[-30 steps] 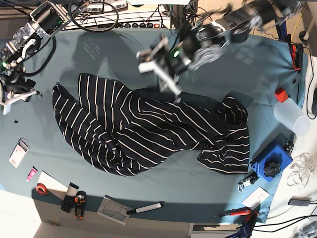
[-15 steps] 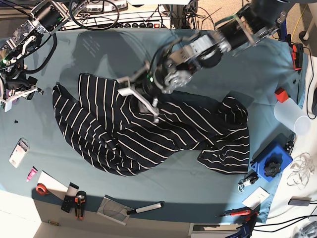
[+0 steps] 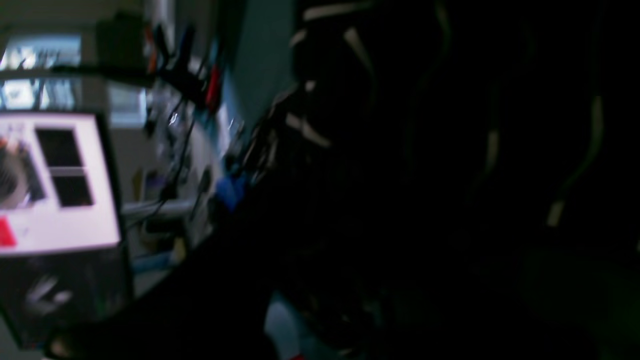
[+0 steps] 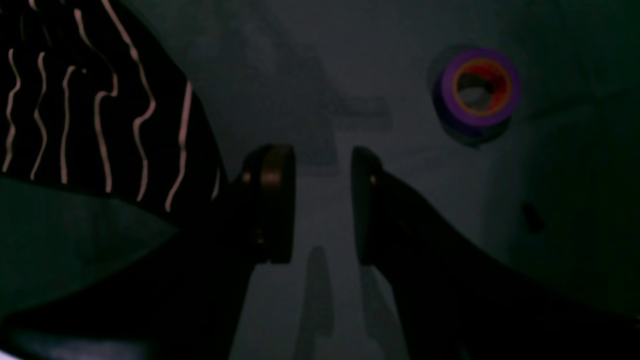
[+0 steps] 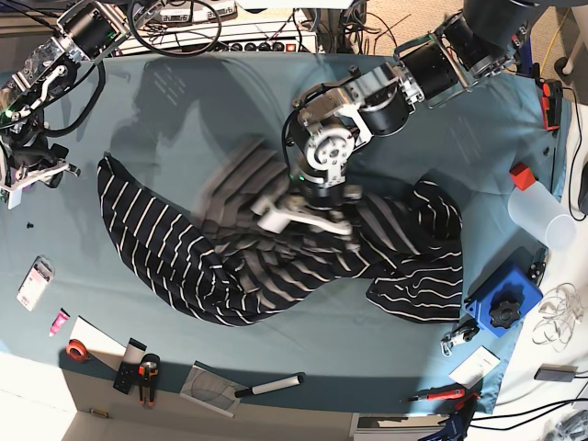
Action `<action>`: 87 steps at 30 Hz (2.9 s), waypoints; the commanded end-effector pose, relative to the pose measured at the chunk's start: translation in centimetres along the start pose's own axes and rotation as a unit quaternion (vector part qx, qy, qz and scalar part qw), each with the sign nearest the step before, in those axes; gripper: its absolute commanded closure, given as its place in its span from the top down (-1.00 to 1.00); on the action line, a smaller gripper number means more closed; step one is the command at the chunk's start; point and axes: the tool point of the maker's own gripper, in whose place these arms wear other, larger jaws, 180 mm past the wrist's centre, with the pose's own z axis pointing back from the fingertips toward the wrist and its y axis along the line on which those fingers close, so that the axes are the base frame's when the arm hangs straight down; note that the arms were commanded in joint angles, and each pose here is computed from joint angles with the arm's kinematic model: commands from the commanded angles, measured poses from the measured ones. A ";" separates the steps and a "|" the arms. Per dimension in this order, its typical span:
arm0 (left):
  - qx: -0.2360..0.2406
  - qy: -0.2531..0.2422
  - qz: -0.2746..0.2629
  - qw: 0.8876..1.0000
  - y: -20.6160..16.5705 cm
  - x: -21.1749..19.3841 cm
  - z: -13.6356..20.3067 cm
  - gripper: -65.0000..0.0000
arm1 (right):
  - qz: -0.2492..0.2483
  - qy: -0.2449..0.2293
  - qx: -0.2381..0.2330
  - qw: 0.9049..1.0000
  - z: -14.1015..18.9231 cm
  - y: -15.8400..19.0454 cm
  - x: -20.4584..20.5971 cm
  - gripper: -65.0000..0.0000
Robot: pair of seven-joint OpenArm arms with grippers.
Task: Layout the t-shirt on the table in an organized manner, then fold the t-shirt properly
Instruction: 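Pull the grasped fabric with the left gripper to flatten the shirt, then grasp the shirt edge with the right gripper while left holds fabric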
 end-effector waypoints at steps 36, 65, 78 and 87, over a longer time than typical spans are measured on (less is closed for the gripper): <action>-0.105 -0.023 0.188 0.976 3.8 -3.3 3.4 -0.24 | 0.010 -0.039 -0.002 0.999 0.6 -0.3 2.2 -0.41; -0.242 -0.055 0.155 0.956 -4.3 -3.1 7.4 0.52 | 0.010 -0.024 -0.002 1.000 0.5 -0.3 1.7 -0.41; -0.235 -0.076 0.152 0.957 -5.1 -3.1 8.2 0.58 | 0.010 -0.016 -0.002 1.000 0.5 -0.3 1.4 -0.41; -0.253 -0.043 0.127 0.958 -8.7 -5.6 6.2 0.21 | 0.020 -0.010 0.039 0.999 0.6 1.1 0.9 -0.41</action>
